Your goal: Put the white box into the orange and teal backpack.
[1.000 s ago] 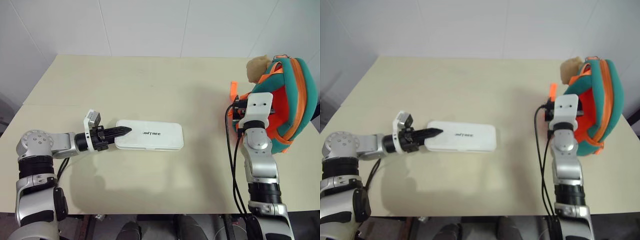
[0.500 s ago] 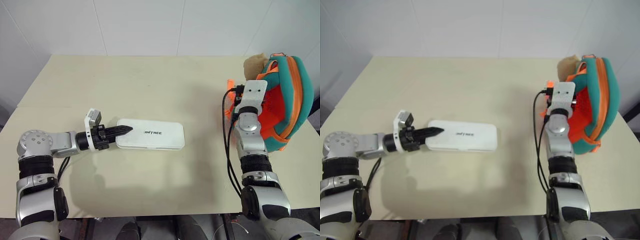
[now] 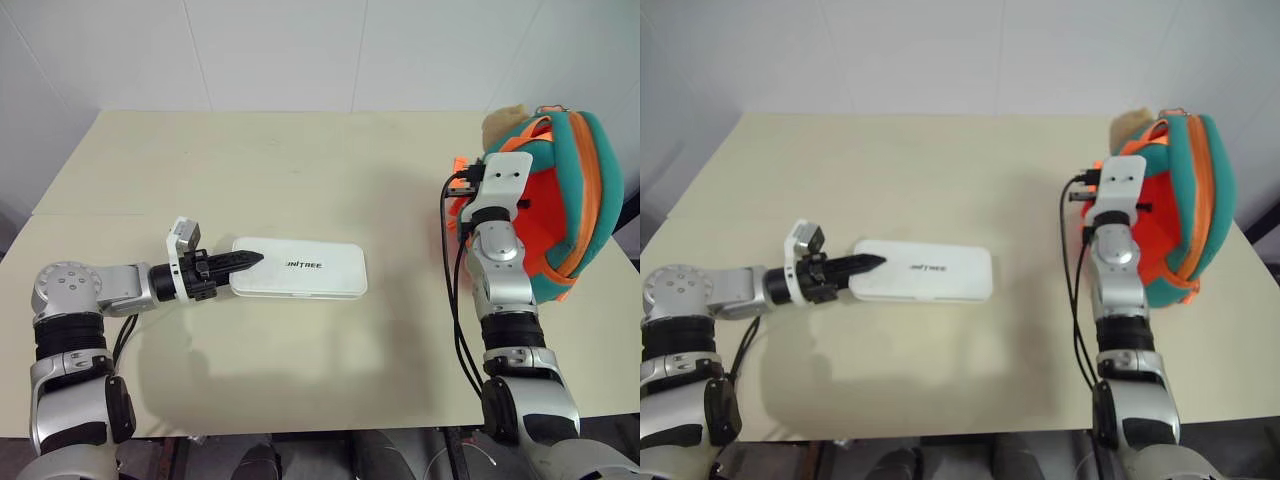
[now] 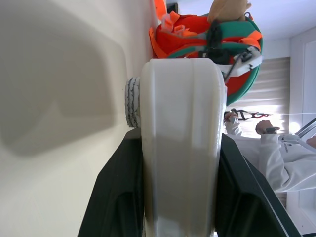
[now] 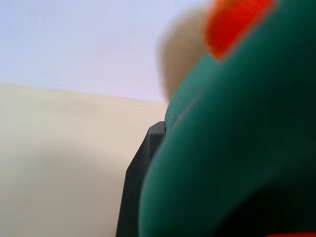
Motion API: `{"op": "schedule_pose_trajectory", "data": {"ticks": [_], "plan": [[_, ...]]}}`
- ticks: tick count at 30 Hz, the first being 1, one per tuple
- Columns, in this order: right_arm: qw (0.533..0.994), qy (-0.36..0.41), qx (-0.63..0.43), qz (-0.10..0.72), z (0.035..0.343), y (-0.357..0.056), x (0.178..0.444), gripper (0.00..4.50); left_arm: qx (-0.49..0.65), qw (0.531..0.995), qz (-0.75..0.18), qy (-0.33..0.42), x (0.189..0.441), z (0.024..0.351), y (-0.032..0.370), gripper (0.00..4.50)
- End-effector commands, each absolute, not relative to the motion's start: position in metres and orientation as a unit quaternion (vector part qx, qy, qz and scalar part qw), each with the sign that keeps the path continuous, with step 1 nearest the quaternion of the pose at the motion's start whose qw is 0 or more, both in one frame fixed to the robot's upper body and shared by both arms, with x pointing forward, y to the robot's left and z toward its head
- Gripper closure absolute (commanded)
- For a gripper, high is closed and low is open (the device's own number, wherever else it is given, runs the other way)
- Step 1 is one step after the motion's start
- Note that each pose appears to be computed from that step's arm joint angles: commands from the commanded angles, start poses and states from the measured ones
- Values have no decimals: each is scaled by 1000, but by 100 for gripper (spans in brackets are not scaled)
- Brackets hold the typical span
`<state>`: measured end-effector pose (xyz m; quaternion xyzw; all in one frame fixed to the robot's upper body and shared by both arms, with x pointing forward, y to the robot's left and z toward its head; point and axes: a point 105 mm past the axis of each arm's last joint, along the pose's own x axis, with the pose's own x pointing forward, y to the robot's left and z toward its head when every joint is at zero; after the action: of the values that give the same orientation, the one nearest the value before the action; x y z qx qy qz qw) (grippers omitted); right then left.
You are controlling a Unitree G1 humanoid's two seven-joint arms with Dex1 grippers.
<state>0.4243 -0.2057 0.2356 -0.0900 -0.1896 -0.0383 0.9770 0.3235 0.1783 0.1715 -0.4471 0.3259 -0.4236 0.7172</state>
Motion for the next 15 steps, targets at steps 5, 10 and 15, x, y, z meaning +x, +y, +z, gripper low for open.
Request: {"op": "schedule_pose_trajectory", "data": {"ticks": [5, 10, 15], "plan": [[962, -215, -93, 142, 252, -156, 388, 400, -447, 739, -411, 292, 328, 192, 199, 318], [945, -201, -91, 241, 254, -132, 366, 400, -446, 751, -394, 286, 332, 194, 212, 318], [919, -195, -85, 333, 261, -111, 340, 400, -442, 762, -384, 279, 334, 199, 222, 318]]}}
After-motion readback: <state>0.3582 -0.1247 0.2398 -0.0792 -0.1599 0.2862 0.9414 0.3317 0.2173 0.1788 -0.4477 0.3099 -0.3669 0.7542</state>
